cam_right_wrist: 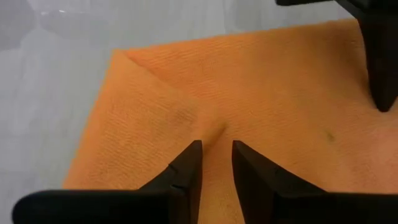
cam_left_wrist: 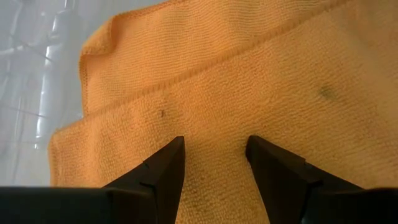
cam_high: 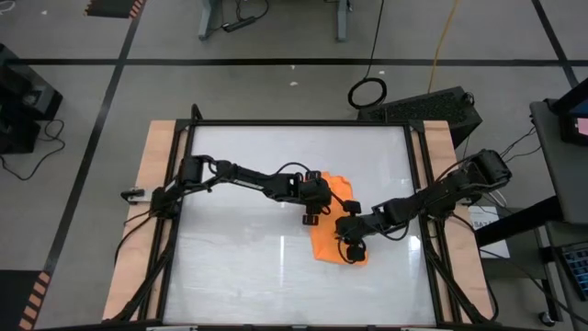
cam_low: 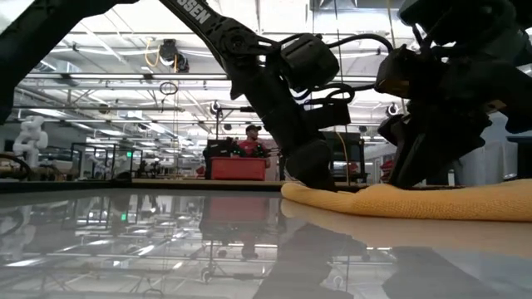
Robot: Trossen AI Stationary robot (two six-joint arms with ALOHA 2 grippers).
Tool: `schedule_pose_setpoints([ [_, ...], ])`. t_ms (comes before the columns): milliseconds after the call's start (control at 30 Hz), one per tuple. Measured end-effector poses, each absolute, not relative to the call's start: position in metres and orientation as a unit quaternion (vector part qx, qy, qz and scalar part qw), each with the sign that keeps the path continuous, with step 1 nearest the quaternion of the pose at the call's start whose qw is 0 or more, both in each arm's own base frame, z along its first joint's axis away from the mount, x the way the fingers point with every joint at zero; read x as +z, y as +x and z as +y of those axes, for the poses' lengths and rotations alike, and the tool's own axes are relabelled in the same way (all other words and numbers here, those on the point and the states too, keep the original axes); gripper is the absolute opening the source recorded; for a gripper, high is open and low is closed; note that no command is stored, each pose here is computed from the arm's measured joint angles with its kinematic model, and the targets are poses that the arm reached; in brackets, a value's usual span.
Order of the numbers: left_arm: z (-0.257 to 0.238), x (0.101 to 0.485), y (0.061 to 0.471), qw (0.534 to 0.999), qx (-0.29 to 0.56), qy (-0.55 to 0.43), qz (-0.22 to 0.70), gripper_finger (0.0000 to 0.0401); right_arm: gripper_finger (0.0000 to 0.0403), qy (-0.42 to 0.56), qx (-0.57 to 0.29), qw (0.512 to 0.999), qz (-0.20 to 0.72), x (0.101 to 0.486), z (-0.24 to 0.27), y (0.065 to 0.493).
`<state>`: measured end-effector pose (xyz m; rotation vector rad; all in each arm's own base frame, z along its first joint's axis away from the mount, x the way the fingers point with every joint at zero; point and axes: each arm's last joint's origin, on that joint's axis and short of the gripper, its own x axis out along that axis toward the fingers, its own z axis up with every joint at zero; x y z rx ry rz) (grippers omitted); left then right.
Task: Roll towel
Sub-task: Fold the orange towel
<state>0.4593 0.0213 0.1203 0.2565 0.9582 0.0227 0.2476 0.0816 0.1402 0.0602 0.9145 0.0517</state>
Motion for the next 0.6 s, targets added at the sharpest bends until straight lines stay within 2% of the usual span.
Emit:
schedule_pose_setpoints([
  [200,0.021,0.12,0.459,0.88,0.01,0.123,0.46,0.0187,0.0098,0.029,0.029,0.895,0.444,0.138,0.082,0.248],
  [367,0.021,0.12,0.46,0.881,0.011,0.123,0.456,0.0187,0.0096,0.031,0.036,0.889,0.455,0.127,0.084,0.252],
  [500,0.021,0.12,0.46,0.881,0.012,0.123,0.456,0.0187,0.0075,0.034,0.033,0.889,0.455,0.124,0.083,0.254],
  [600,0.022,0.12,0.46,0.881,0.016,0.125,0.457,0.0187,0.0039,0.031,0.038,0.896,0.442,0.127,0.084,0.255],
])
